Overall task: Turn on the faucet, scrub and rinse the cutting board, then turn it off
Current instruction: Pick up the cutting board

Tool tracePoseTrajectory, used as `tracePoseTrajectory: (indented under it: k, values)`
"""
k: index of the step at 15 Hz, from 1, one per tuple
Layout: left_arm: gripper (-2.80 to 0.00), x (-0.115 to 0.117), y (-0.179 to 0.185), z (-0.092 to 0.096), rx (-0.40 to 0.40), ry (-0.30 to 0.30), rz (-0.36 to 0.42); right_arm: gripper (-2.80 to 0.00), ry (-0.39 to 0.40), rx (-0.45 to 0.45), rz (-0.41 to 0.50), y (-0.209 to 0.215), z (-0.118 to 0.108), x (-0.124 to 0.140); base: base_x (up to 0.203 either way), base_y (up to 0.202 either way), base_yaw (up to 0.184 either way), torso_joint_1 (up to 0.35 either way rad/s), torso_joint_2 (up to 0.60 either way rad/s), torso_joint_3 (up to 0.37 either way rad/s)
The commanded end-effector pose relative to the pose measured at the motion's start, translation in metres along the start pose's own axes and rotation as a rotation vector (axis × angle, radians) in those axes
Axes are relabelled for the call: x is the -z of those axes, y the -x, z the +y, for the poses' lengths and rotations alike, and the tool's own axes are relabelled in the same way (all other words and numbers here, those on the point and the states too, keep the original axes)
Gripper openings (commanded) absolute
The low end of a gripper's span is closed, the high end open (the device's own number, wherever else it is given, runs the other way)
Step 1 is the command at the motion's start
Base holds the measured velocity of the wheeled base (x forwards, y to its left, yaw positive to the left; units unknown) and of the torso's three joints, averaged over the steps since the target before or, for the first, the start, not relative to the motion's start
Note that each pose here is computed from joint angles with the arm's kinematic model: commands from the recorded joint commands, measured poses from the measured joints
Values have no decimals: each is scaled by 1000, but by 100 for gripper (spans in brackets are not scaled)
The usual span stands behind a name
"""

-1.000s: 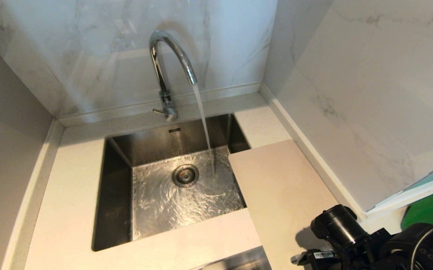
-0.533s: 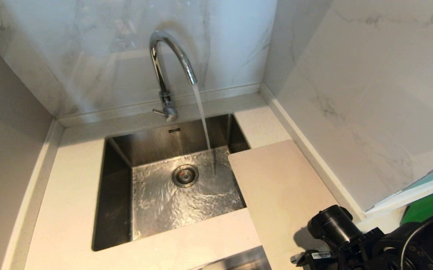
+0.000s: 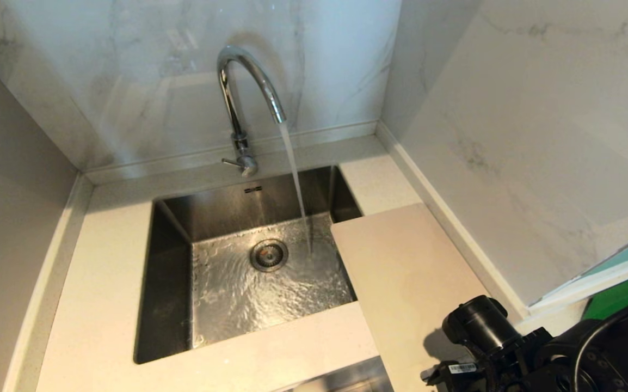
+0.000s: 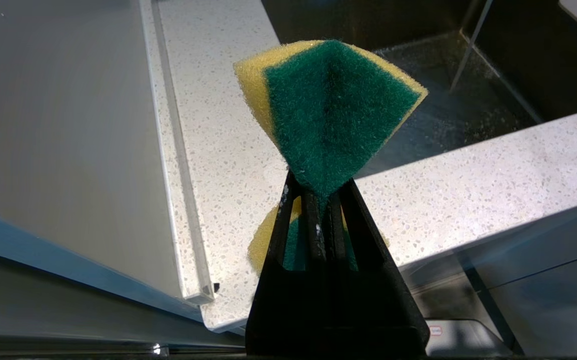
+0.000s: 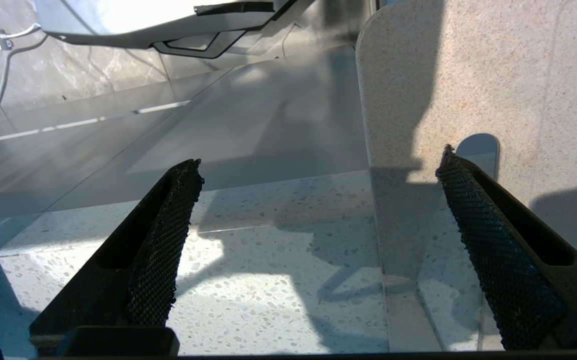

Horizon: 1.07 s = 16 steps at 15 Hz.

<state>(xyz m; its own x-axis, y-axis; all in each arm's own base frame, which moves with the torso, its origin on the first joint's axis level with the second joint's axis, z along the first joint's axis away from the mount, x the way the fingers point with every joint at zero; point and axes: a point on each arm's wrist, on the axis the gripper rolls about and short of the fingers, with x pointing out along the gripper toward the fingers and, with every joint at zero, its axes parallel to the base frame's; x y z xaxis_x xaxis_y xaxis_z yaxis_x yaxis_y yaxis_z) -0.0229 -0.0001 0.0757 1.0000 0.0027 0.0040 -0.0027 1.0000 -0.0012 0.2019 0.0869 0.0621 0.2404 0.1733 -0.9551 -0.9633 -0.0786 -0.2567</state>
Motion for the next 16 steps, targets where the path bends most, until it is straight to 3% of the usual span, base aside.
tracePoseTrajectory:
  k: [1,16]
  values:
    - [-280,0,0,0,0,0,-1,0,7,-15,5,-3,0,0,0,0,0,0,0,0]
    - [-280,0,0,0,0,0,-1,0,7,17,26,2,-1,0,0,0,0,0,0,0]
